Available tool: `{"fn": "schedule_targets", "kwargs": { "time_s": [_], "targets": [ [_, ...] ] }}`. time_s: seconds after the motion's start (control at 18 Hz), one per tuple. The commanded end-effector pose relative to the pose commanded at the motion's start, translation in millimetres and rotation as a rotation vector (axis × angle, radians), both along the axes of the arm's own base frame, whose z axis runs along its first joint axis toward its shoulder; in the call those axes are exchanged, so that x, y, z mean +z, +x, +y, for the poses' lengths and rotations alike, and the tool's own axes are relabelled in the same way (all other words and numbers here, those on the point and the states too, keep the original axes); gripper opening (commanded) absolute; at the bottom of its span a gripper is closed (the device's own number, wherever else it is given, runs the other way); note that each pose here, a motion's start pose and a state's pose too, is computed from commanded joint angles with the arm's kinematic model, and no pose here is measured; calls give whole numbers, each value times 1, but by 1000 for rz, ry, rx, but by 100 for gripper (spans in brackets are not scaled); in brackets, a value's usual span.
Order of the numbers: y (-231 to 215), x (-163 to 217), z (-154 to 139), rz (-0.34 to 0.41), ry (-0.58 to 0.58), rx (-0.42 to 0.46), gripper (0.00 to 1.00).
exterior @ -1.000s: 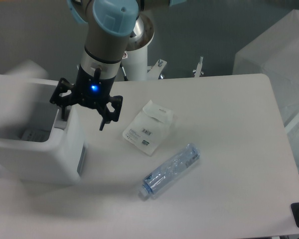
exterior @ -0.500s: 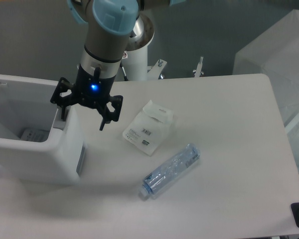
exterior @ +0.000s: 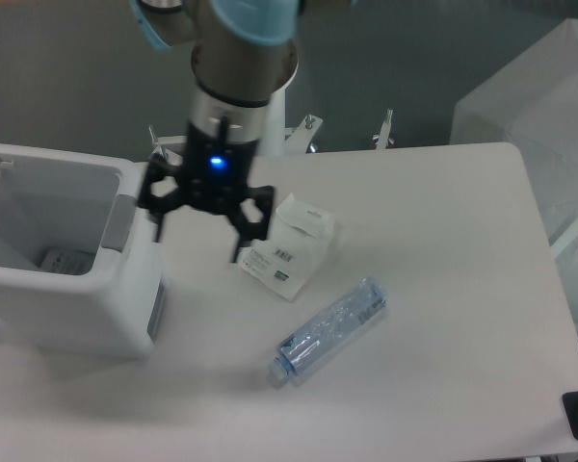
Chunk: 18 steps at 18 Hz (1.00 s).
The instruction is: Open the trash can
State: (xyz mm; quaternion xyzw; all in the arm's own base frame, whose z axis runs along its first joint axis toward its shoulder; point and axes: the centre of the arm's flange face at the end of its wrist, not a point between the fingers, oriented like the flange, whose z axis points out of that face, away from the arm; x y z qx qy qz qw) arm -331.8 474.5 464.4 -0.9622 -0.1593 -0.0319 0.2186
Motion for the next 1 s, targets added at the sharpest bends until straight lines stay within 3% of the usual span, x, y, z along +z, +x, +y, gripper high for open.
{"fn": "schedule_targets", "kwargs": {
  "time_s": [0.22, 0.56, 0.83, 1.0],
  "targets": [
    [-59, -53, -22, 28, -117, -34, 100],
    [-106, -46, -28, 114, -175, -61, 100],
    [-149, -52, -51, 211, -232, -278, 100],
    [-161, -55, -61, 206, -274, -372, 100]
  ]
}}
